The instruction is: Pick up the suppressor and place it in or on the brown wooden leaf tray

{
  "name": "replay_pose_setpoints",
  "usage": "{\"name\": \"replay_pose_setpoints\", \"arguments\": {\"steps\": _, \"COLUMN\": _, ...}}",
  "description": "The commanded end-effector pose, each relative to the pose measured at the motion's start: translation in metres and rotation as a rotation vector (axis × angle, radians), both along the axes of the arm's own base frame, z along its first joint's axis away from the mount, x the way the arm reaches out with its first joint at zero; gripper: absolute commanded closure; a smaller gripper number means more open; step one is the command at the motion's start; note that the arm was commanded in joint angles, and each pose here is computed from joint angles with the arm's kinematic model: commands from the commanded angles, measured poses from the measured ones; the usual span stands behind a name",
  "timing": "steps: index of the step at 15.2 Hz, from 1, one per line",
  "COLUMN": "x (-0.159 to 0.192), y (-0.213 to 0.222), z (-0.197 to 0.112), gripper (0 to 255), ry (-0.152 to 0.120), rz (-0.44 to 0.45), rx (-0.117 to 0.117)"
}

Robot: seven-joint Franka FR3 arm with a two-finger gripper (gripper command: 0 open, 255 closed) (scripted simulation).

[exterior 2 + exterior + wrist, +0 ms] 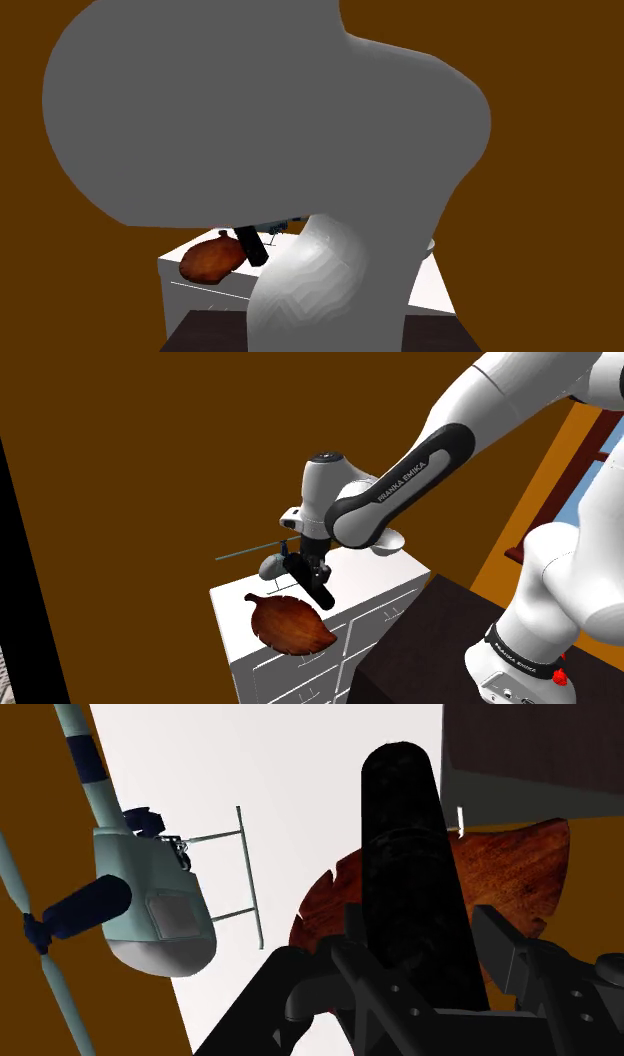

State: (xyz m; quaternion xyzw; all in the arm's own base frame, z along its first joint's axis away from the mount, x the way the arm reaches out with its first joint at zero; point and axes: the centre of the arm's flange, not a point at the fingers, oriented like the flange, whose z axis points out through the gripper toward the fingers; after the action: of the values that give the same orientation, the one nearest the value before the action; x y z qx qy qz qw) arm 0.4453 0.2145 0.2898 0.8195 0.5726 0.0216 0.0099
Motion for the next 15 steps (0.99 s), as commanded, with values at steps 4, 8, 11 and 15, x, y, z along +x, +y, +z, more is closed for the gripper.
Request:
{"name": "replay_pose_setpoints", "arguments": {"steps": 4, "x": 0.018, "y": 0.064, "z": 0.002, "gripper": 255, "ry": 0.000, "rz": -0.001, "rx": 0.000}}
{"name": "replay_pose_setpoints", "arguments": {"steps": 8, "x": 0.026, "y": 0.093, "z": -0.007, "gripper": 255, "ry": 0.000, "rz": -0.001, "rx": 0.000}}
{"name": "replay_pose_setpoints", "arguments": {"steps": 11, "x": 0.026, "y": 0.093, "z": -0.023, "gripper": 255, "ry": 0.000, "rz": -0.001, "rx": 0.000}}
{"name": "replay_pose_setpoints", "arguments": {"steps": 15, "x": 0.026, "y": 0.093, "z": -0.044, "gripper": 255, "ry": 0.000, "rz": -0.001, "rx": 0.000}}
